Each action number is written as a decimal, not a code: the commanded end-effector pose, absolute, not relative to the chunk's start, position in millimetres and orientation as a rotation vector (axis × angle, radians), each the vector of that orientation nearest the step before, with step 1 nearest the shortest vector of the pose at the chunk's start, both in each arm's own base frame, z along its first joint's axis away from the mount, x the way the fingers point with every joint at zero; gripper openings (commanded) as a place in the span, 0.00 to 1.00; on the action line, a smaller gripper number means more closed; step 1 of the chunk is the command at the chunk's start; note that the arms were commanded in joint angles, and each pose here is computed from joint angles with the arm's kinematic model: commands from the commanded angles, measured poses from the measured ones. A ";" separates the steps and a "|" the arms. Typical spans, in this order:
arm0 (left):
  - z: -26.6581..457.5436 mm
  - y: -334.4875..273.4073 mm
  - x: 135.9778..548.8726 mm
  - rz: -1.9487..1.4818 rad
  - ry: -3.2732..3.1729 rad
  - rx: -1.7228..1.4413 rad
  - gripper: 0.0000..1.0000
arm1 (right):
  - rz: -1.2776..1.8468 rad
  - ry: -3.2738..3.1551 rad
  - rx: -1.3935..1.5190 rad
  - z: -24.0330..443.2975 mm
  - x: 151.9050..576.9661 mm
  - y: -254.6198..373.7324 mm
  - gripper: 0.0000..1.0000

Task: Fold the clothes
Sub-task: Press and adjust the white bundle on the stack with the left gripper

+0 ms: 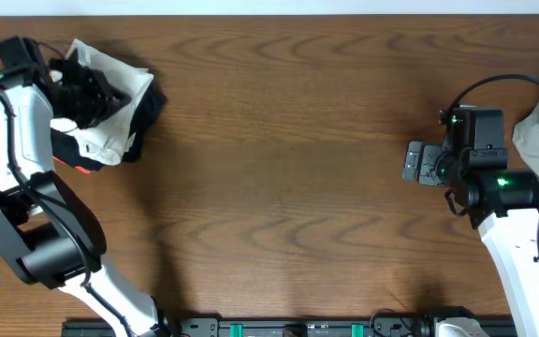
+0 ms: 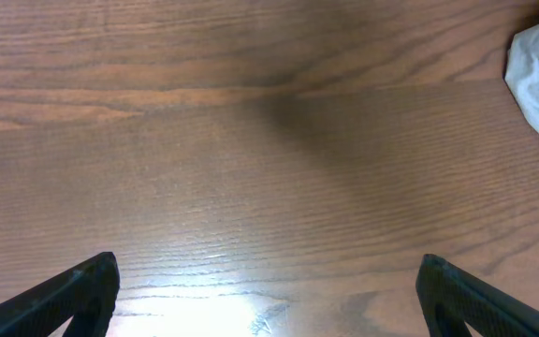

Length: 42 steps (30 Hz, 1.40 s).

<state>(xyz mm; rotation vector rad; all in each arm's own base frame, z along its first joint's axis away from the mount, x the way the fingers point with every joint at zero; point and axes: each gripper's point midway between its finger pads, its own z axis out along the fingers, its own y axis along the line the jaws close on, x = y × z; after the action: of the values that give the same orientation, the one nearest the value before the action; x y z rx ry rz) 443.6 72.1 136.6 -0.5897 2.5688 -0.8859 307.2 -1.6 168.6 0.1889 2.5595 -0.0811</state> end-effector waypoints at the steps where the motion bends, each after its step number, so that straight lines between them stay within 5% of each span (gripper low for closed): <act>1: 110.5 80.3 435.3 -0.812 2.624 -0.574 0.06 | -0.106 2.548 0.204 172.0 307.6 -7.9 0.99; 11: 77.8 77.1 421.7 -0.850 2.633 -0.612 0.06 | -0.106 2.548 0.204 172.0 307.6 -7.9 0.99; 18: 155.4 73.9 451.0 -1.106 2.356 -0.547 0.06 | -0.106 2.548 0.205 172.0 307.7 -8.0 0.99; 26: 215.9 125.2 472.0 -1.002 2.137 -0.602 0.06 | -0.106 2.548 0.204 172.0 307.7 -7.9 0.99; 42: 118.5 222.0 427.0 -0.555 2.294 -1.058 0.06 | -0.106 2.548 0.204 172.0 307.6 -7.9 0.99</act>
<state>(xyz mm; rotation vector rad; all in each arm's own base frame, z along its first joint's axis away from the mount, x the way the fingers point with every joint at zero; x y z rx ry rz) 432.4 216.4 145.9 -1.0252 2.2356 -0.6092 307.2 -1.5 168.6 0.1887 2.5596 -0.0806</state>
